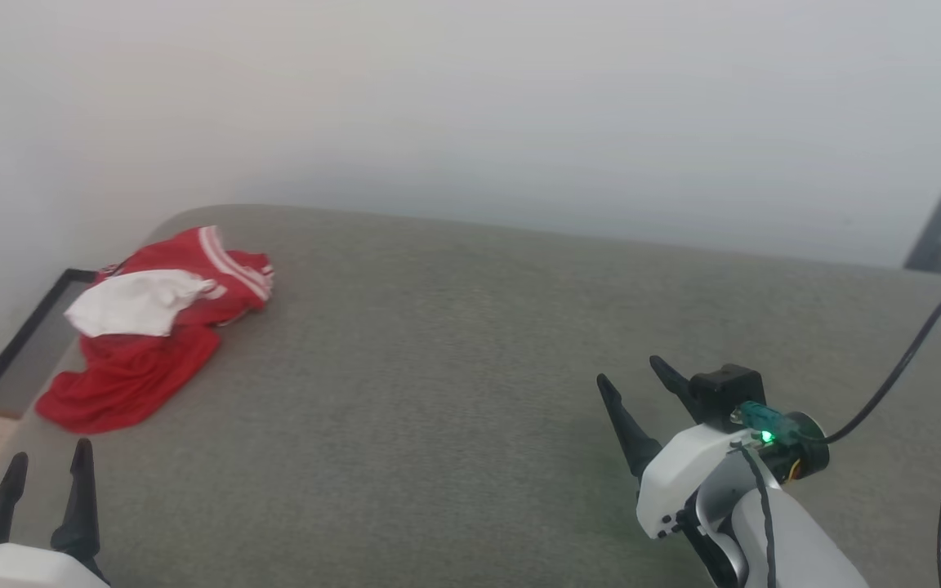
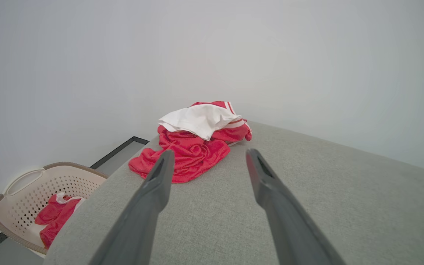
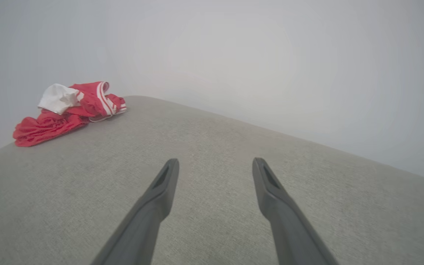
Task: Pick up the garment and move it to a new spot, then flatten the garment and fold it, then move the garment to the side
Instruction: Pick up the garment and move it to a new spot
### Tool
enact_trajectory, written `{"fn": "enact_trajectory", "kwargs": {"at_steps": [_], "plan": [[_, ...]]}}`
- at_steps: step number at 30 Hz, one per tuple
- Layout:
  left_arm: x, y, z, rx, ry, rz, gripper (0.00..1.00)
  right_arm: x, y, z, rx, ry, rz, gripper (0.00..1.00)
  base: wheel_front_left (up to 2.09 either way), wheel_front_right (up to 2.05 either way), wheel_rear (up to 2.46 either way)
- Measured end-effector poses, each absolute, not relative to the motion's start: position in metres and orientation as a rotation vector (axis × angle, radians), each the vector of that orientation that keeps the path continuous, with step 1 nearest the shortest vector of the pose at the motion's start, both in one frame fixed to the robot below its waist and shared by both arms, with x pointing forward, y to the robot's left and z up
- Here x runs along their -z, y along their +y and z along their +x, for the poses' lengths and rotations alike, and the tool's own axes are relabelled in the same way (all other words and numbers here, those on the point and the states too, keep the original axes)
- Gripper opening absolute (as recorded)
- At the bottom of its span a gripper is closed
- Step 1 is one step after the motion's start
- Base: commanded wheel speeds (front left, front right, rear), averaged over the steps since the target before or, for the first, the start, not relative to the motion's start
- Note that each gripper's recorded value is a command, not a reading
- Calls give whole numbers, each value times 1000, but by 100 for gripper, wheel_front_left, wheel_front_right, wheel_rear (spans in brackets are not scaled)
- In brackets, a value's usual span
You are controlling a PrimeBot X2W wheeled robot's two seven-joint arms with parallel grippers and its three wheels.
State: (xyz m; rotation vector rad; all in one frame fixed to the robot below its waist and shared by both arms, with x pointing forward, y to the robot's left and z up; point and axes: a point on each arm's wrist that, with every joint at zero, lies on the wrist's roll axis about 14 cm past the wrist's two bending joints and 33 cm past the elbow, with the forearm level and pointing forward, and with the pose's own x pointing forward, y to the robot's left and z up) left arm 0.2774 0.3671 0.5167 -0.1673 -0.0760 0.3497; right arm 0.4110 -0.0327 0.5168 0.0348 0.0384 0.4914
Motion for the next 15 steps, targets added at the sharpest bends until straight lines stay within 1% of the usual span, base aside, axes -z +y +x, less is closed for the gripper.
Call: {"fn": "enact_trajectory", "kwargs": {"at_steps": [8,15], "plan": [[-519,381,252,-402,-88,-183,100,-515,-9,409,-551,42,34,100,0,0,0],[-516,385,250,-420,-66,-199,100,-510,-9,412,-549,55,36,100,0,0,0]]}}
